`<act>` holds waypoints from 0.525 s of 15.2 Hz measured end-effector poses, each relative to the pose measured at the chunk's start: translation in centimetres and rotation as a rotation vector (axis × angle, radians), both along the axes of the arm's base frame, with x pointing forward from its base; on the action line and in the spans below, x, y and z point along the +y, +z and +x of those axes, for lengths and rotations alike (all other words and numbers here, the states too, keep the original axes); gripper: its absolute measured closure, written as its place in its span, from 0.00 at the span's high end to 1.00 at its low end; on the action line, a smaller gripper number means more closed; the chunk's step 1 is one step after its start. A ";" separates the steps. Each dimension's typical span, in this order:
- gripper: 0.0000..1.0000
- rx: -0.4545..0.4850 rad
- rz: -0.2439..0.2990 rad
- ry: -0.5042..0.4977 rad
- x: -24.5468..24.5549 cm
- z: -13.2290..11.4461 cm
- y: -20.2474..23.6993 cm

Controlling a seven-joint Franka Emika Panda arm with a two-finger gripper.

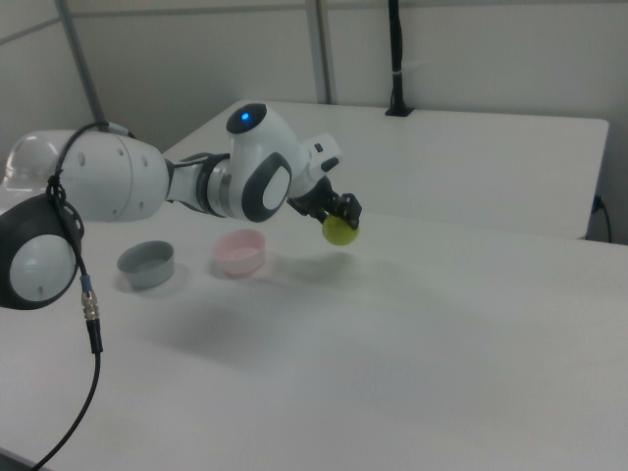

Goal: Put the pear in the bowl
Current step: 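Lift the pear and carry it over the pink bowl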

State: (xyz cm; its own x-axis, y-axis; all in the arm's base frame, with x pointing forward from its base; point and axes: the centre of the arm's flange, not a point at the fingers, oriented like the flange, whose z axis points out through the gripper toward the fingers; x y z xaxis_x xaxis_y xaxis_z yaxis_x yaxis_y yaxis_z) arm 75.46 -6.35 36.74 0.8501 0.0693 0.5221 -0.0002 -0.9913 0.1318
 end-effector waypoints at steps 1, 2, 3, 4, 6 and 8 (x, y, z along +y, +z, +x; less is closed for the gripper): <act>0.71 0.011 0.004 -0.003 0.1 -0.2 0.9; 0.71 0.020 0.009 -0.005 0.3 -0.3 1.9; 0.71 0.024 0.017 -0.011 0.5 -0.5 3.0; 0.71 0.020 0.028 -0.021 0.8 -0.7 4.1; 0.71 0.011 0.050 -0.037 1.9 -0.9 5.6; 0.71 0.005 0.067 -0.034 3.8 -0.9 6.3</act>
State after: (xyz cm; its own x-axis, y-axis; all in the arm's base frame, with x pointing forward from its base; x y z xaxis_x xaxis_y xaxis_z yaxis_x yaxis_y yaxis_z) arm 74.53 -2.53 43.08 0.8540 0.0052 0.5203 -0.0339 -0.9973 0.0656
